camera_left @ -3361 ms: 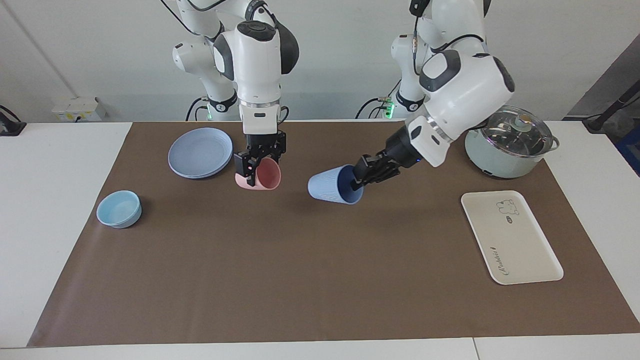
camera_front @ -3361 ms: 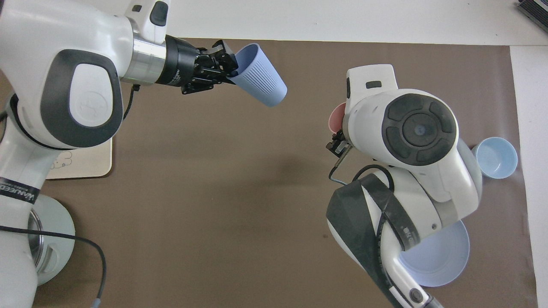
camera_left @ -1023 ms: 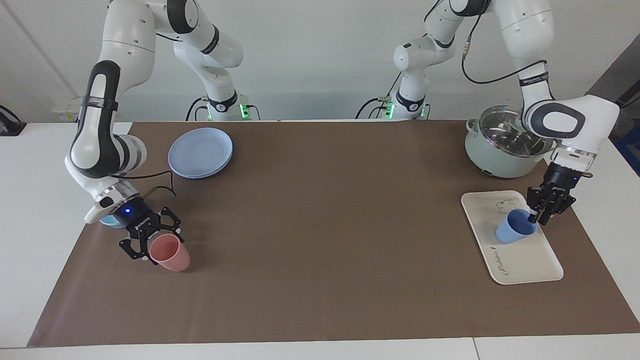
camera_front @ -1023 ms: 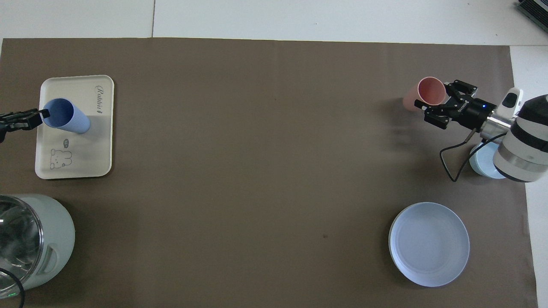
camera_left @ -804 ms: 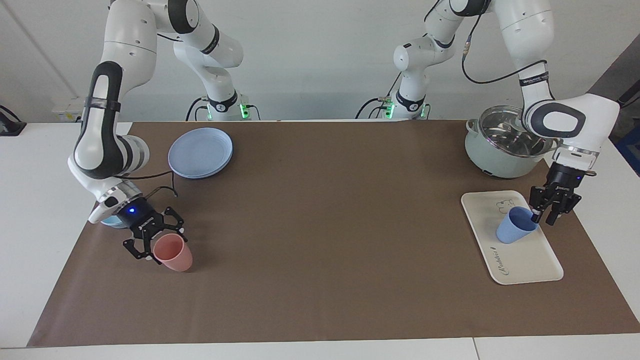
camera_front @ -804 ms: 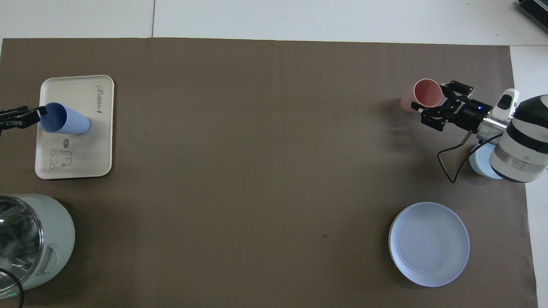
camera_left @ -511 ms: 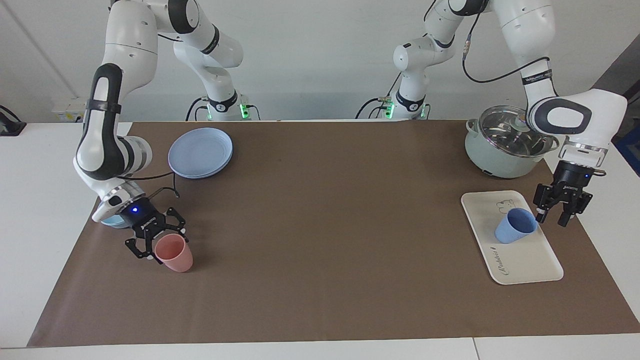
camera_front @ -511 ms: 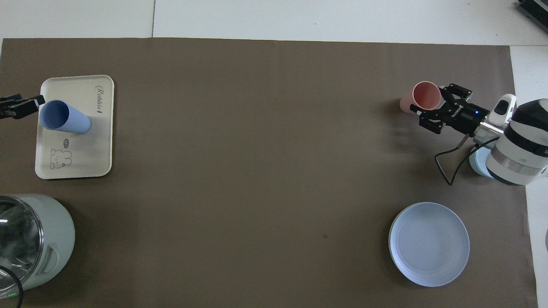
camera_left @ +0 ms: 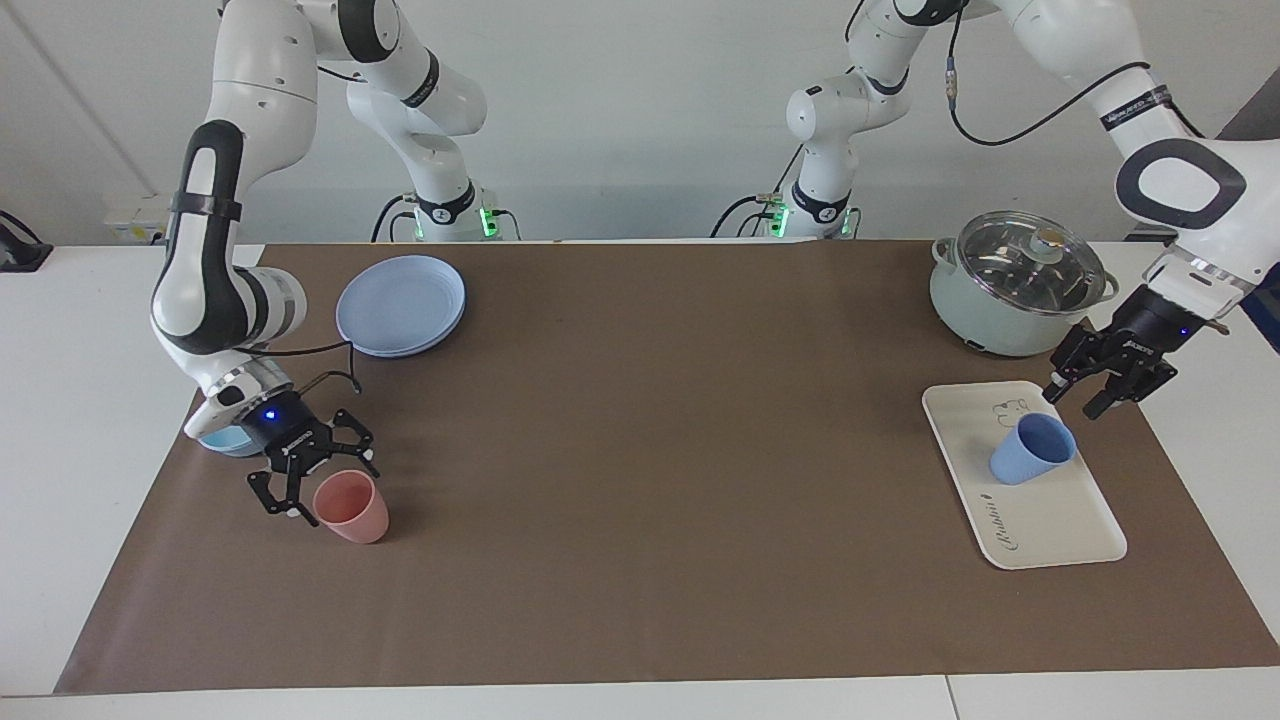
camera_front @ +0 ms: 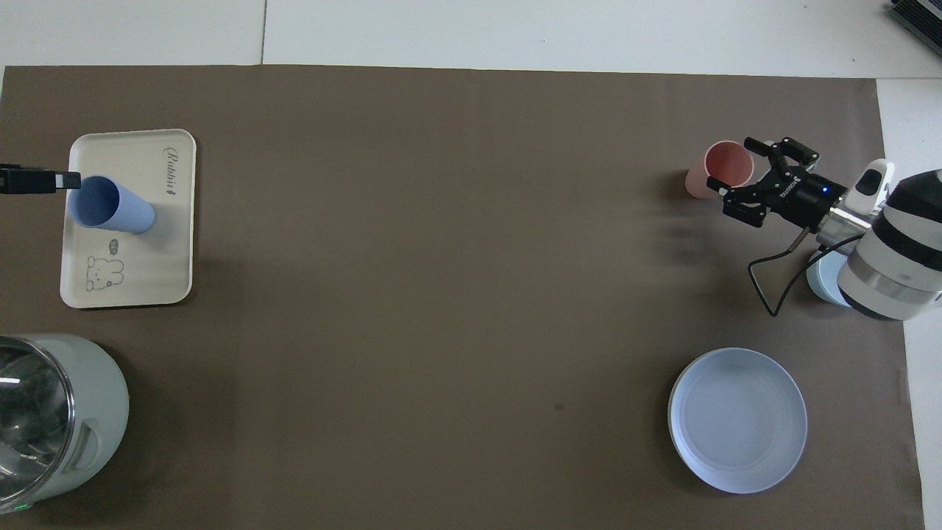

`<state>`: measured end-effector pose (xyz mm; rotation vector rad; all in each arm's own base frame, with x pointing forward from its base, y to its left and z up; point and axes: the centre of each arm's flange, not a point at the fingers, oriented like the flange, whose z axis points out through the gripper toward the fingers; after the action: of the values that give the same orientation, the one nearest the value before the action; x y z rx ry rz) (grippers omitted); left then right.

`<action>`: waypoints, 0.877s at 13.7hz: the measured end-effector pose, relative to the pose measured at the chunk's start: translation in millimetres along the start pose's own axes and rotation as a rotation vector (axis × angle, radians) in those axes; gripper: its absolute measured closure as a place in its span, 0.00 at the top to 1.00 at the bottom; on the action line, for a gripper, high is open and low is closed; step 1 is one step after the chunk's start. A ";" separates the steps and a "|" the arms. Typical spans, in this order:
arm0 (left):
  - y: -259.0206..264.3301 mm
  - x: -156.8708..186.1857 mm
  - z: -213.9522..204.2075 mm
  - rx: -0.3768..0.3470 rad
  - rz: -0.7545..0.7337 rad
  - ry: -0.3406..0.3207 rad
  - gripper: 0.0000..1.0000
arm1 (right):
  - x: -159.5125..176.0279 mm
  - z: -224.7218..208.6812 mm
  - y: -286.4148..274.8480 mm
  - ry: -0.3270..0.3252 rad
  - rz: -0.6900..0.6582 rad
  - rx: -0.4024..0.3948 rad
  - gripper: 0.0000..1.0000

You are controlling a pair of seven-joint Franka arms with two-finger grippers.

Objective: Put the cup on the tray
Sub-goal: 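Lower the blue cup onto the cream tray with the left gripper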

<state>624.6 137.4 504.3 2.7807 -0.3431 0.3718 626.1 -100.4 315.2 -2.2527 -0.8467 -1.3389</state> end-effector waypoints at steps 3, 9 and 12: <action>60.2 26.0 -5.1 0.121 0.046 -0.146 0.69 | 54.2 -12.5 -24.7 -0.070 0.025 -0.033 1.00; 167.8 40.9 -22.2 0.221 -0.049 -0.308 0.69 | 139.5 -65.8 -46.1 -0.422 -0.019 -0.093 1.00; 198.8 40.4 -34.6 0.277 -0.104 -0.322 0.69 | 169.3 -84.8 -64.8 -0.590 0.046 -0.177 1.00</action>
<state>600.6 -42.0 602.2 3.1182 -0.2318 -0.0626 589.1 -51.9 505.9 -2.8452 -0.8708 -0.7463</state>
